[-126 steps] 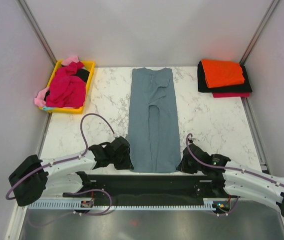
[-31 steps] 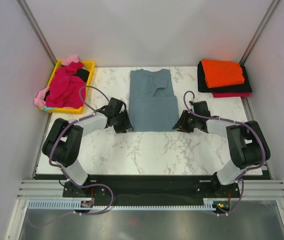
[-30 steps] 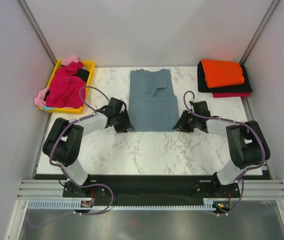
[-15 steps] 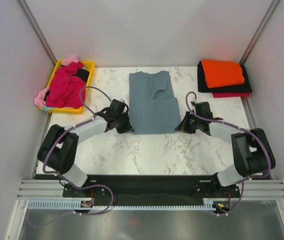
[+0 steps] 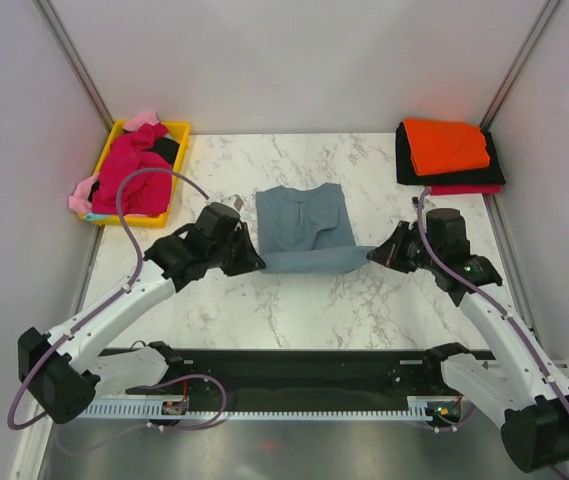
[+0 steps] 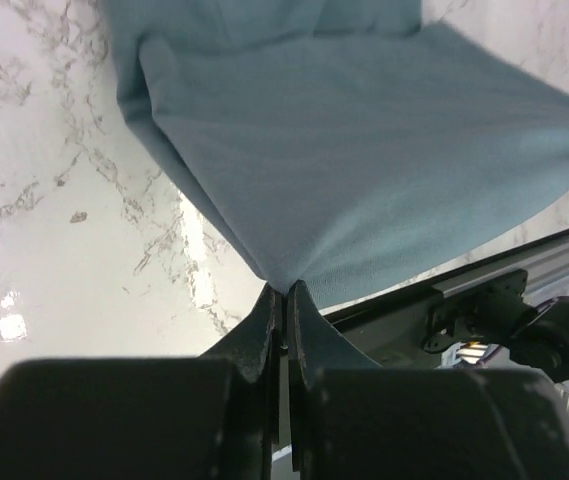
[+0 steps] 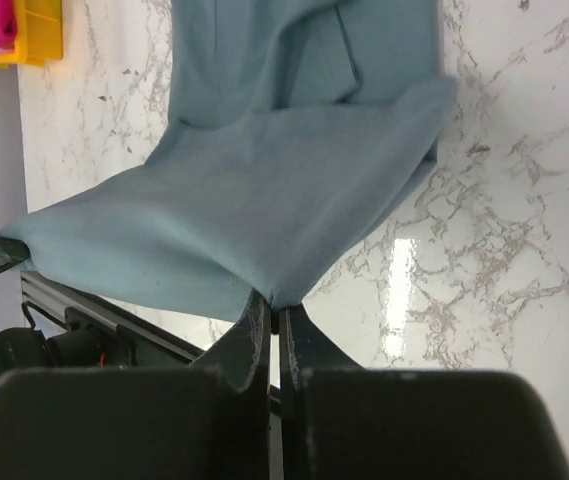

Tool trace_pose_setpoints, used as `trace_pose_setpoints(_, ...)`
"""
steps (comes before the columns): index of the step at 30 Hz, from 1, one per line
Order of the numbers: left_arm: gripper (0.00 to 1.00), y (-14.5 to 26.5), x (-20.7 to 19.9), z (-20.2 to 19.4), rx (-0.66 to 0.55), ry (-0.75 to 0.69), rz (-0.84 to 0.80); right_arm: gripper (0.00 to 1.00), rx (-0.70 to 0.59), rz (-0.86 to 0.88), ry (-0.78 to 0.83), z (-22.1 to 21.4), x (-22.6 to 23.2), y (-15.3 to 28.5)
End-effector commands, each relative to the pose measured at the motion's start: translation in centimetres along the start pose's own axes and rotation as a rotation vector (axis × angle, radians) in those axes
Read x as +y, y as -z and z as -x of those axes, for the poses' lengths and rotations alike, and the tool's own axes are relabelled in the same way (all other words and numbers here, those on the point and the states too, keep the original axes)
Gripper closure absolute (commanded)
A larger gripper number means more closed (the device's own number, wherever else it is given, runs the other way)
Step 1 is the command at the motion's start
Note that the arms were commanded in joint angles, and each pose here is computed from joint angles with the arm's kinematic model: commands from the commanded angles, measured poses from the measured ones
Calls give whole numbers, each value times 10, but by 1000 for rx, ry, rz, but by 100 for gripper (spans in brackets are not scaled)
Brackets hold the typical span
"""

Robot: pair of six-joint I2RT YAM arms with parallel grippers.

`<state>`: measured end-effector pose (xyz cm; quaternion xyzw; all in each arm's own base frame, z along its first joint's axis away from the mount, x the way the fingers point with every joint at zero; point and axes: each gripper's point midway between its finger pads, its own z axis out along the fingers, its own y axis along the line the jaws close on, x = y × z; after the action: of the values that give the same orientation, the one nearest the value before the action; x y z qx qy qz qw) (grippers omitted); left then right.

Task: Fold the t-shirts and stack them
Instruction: Fold the tshirt

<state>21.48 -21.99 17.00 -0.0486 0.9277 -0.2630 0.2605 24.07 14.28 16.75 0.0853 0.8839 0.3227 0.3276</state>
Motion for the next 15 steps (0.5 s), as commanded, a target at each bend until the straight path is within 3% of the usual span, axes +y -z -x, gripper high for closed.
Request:
trace_pose_setpoints(1,98,26,-4,29,-81,17,65,100,-38,-27,17,27,15,12)
trace_pose_setpoints(10,98,2,4,93,-101,25,134,100,-25,-77,68,90,25,-38)
trace_pose_setpoints(15,98,-22,14,153,-122,28,148,100,-27,-78,89,131,31,-77)
